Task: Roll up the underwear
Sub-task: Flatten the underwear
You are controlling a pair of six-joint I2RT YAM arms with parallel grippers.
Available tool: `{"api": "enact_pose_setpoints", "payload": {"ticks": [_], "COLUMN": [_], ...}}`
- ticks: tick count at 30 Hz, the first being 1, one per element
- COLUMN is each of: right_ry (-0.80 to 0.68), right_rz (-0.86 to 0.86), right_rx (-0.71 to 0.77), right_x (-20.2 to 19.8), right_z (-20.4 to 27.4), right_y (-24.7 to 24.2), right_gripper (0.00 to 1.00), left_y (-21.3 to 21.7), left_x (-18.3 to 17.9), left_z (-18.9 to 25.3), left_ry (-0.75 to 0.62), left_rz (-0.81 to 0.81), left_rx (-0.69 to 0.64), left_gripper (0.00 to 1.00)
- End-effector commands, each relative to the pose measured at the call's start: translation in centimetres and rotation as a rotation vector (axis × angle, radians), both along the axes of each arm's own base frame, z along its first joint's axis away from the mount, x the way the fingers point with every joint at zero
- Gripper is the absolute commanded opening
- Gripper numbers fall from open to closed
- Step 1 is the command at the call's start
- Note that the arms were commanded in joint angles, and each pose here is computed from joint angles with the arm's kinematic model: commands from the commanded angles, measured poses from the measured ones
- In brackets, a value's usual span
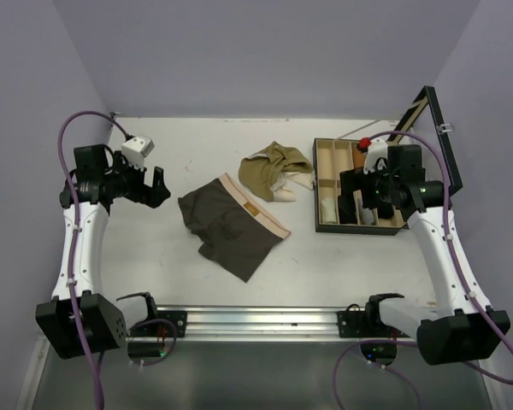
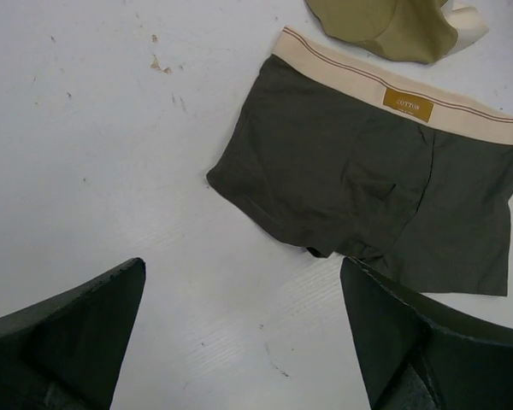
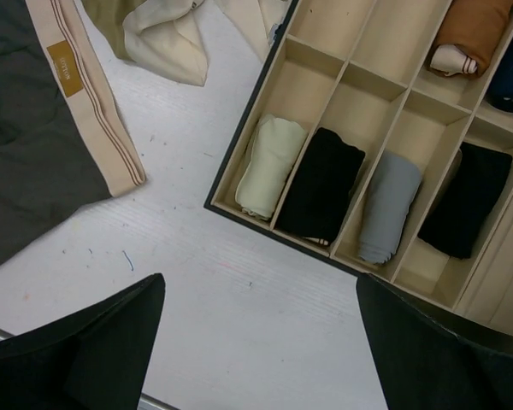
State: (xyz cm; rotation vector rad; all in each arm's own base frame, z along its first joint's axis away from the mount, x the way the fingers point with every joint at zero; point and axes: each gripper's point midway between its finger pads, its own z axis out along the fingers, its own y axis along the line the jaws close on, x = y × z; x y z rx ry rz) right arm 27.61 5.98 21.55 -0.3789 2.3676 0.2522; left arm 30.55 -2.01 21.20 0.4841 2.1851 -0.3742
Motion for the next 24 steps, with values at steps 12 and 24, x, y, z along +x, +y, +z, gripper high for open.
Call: {"api": "enact_pose_setpoints", "payload": {"ticks": [12,24], "right_ry": [-0.015,0.207], "right_rz": [0.181,0.529], "right_rx": [-0.035,-0.07], "right_x": [2.7,1.7], "right_z": [0.5,-6.3], "right_y": [4.1,13.7], "right_gripper": [0.98,0.88], "left_y": [1.7,0.9], "left_x": [3.1,6.5], "left_z": [0.3,-4.9], "left_ry": [-0.015,0.119], "left_rz": [-0.004,-0.255], "left_rx": [0.042,-0.084], "left_gripper": [1.0,0.9]}}
